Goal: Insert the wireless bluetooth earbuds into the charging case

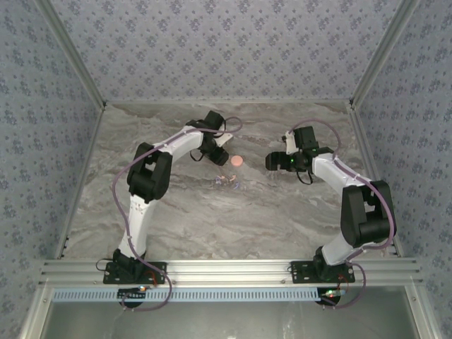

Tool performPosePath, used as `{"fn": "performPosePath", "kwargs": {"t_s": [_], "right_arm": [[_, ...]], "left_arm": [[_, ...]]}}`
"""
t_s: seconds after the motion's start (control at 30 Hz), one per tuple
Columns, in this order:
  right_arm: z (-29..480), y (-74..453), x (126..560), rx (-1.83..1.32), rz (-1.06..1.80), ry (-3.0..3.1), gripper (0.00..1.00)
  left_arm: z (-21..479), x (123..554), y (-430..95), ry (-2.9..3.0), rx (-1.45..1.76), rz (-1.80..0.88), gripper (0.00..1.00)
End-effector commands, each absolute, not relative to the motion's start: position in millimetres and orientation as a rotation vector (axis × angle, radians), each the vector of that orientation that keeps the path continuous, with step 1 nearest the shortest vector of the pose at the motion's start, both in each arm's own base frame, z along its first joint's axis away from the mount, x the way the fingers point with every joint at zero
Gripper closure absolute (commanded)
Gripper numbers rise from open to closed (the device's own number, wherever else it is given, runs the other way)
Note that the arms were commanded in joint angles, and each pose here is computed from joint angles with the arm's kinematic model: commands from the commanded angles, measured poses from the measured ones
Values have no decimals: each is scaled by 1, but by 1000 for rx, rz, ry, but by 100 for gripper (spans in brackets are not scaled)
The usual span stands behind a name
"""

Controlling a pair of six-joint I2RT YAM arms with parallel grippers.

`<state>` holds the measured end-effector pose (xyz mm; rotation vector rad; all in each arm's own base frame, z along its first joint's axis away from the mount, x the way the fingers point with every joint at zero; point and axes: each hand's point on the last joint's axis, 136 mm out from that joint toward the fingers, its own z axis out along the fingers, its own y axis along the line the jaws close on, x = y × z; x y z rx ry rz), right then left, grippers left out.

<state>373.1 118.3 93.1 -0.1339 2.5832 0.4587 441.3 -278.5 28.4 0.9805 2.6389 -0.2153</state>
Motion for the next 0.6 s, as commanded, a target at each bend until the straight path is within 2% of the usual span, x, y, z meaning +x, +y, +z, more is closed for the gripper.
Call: {"fn": "performPosePath", "kwargs": {"t_s": [0.0, 0.43, 0.57], "right_arm": [[100, 122, 371, -139, 461, 2587, 10], [88, 161, 381, -256, 506, 2624, 10], [83, 175, 385, -296, 514, 2643, 10]], "left_arm": [[30, 445, -263, 2697, 809, -114, 48], [26, 415, -221, 2813, 137, -43, 48], [20, 407, -220, 2822, 94, -76, 39]]}}
